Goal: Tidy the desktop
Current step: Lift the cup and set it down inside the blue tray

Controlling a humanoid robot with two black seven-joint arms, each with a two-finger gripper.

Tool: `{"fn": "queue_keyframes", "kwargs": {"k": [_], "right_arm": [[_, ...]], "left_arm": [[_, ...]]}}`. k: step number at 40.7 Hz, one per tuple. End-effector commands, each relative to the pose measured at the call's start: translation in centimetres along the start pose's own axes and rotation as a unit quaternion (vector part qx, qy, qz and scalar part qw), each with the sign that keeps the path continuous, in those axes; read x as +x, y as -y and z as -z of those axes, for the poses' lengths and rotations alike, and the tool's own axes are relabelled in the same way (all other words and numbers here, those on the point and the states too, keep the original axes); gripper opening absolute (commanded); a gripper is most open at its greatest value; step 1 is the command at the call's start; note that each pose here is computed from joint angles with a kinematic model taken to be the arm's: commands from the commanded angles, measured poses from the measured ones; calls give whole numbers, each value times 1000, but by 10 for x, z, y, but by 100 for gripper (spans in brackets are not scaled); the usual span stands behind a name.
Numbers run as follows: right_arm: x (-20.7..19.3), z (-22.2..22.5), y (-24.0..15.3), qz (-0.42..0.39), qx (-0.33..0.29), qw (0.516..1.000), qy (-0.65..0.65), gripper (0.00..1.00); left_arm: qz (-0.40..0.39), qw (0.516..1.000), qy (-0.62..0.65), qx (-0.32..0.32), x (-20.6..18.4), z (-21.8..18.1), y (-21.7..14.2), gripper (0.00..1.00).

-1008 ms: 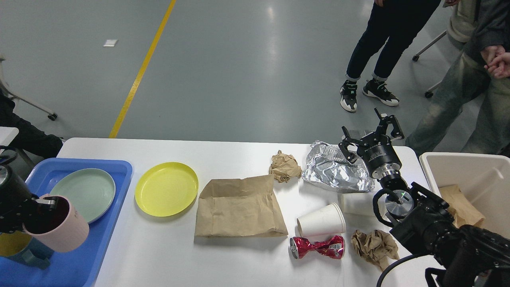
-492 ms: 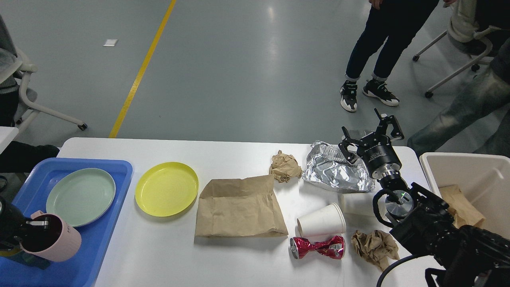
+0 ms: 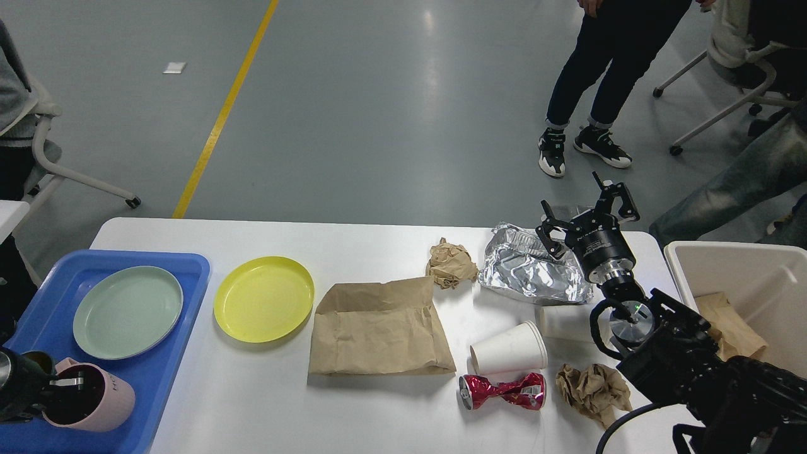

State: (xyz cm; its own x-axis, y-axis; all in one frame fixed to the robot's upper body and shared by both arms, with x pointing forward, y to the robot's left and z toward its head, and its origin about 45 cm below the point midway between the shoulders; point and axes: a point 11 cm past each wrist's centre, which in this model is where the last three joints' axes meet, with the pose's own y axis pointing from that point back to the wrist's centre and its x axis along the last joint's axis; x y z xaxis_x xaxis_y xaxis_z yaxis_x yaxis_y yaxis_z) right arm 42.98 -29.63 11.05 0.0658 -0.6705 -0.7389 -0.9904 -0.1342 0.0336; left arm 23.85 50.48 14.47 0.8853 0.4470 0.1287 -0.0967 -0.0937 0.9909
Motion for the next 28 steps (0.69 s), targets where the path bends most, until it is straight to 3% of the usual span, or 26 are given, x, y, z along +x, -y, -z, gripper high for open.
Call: {"fn": "queue_keyframes", "kwargs": {"k": [1, 17, 28], "right_arm": [[0, 0, 0, 1, 0, 1000, 0, 100], [0, 0, 0, 0, 0, 1000, 0, 100], [0, 0, 0, 0, 0, 1000, 0, 100]], "left_arm": [[0, 1000, 1, -4, -4, -2, 6, 0], [24, 1000, 3, 17, -23, 13, 17, 1], [12, 999, 11, 37, -14, 27, 13, 1]]}}
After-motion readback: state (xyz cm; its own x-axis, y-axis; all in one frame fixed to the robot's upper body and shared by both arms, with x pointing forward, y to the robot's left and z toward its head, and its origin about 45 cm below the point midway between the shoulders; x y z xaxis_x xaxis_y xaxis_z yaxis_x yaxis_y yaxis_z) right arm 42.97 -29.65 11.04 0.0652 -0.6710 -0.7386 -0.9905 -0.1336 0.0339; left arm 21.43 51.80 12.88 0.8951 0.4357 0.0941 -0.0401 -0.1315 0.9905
